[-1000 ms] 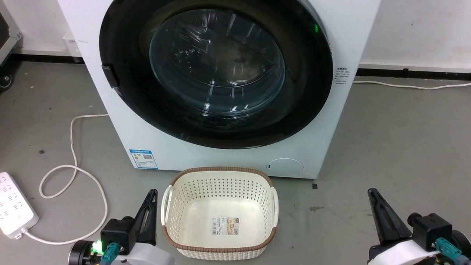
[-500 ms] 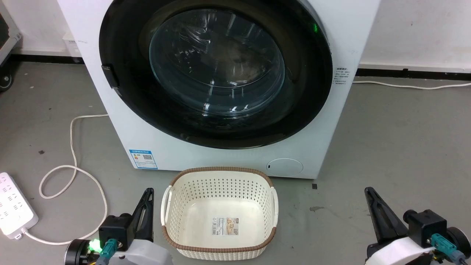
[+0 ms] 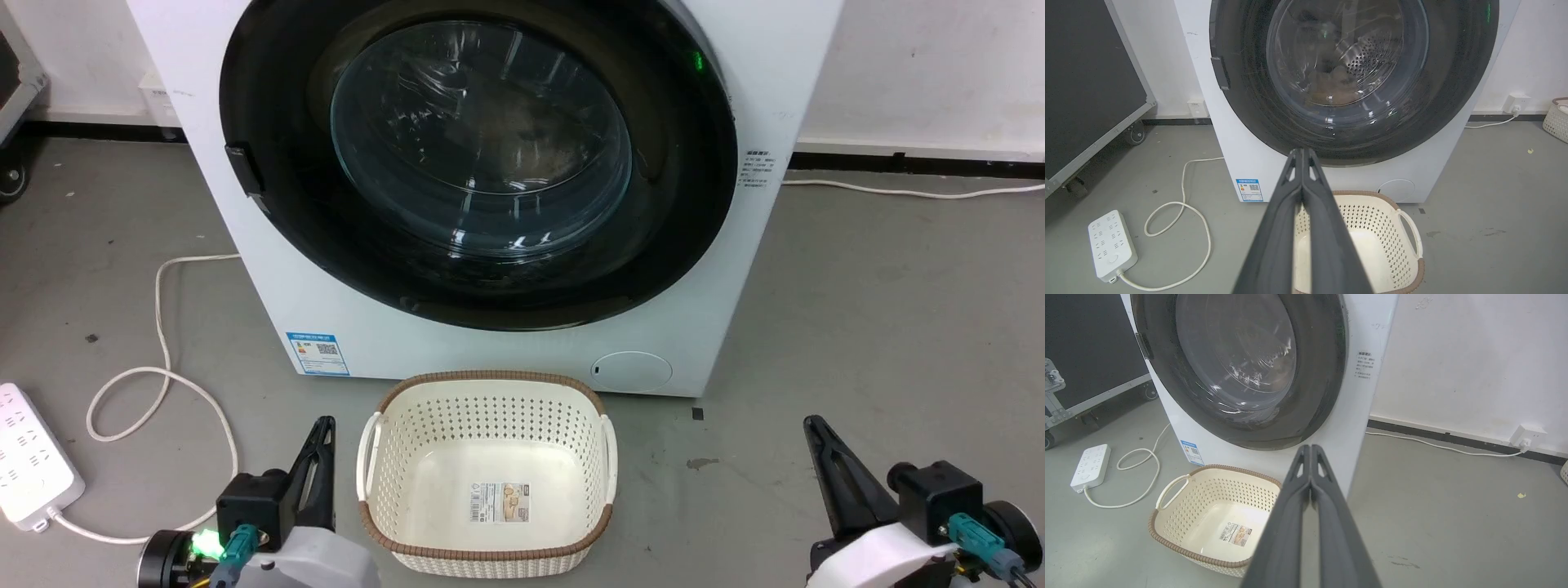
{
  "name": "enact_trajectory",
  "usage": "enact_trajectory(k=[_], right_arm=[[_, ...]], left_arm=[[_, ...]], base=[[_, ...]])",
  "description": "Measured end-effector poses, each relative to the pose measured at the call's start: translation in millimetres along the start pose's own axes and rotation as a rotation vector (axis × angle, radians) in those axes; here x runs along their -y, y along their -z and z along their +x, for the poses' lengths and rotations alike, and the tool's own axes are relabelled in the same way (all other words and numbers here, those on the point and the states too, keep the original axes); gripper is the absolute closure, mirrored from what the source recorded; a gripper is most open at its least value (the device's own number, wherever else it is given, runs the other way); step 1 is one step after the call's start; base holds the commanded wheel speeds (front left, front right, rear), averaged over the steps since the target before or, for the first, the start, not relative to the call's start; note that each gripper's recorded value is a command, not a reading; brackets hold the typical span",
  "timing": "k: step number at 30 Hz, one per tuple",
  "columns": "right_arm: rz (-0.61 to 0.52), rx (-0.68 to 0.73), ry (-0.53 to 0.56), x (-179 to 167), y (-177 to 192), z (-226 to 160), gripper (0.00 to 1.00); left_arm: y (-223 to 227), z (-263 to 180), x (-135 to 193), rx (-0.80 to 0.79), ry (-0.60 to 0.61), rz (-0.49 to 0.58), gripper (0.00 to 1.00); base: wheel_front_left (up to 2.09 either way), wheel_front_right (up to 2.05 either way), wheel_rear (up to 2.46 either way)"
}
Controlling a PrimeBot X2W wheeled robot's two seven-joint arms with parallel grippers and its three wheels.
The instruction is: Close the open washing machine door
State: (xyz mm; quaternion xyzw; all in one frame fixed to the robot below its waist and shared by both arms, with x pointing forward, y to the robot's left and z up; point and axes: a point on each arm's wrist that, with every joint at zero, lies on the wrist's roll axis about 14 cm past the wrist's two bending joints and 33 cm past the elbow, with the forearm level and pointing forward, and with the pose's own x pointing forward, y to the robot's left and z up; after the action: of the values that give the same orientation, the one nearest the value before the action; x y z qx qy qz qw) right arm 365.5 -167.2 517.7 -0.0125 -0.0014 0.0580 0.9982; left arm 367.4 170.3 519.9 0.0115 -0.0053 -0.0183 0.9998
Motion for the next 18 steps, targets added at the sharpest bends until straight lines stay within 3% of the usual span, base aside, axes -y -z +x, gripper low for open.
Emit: enact_trajectory(k=[18], right_arm=[[-0.013, -0.013, -0.009, -3.3, -2.5, 2.8, 1.00]], left_arm=[[-1.3, 1.3, -3.7, -0.016, -0.017, 0.013, 1.00]], base=[[0.00, 0.00, 0.00]])
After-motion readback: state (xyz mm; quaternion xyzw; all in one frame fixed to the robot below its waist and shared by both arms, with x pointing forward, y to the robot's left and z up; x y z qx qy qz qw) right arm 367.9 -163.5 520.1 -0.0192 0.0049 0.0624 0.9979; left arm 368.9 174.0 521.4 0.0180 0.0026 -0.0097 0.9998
